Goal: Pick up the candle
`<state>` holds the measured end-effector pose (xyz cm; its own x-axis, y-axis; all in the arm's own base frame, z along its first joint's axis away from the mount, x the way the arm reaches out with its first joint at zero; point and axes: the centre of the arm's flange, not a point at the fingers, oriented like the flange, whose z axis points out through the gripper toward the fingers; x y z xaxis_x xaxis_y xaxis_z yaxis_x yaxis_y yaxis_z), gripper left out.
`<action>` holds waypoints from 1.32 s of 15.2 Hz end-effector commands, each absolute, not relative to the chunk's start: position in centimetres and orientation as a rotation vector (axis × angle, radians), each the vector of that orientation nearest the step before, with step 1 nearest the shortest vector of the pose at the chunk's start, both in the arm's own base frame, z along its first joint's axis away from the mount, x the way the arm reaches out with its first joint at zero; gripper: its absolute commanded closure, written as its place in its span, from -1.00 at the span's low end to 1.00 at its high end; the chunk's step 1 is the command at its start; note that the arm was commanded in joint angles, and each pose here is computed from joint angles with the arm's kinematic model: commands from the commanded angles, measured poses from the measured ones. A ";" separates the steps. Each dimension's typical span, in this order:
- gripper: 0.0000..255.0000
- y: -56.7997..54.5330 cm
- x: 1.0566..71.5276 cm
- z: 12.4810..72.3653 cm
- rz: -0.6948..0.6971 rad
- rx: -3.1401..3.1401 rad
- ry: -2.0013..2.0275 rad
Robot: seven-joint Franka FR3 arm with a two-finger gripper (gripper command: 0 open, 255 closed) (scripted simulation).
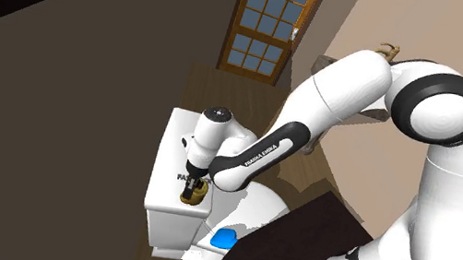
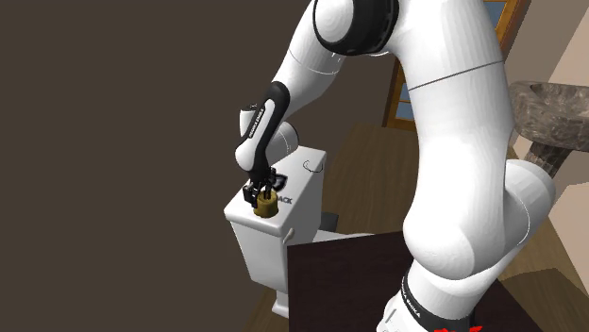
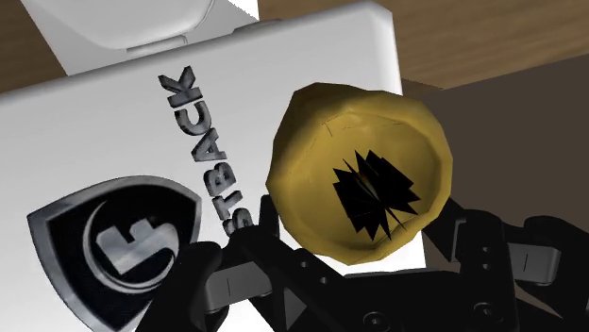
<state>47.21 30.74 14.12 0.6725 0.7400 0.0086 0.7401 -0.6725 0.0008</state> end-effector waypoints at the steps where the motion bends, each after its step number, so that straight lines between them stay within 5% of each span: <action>1: 1.00 30.7 47.2 14.0 -0.011 -2.871 -1.270; 20: 1.00 30.7 47.2 20.9 -0.010 -2.871 -1.270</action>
<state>47.20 30.70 20.36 0.6729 0.7397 0.0069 0.7397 -0.6729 0.0005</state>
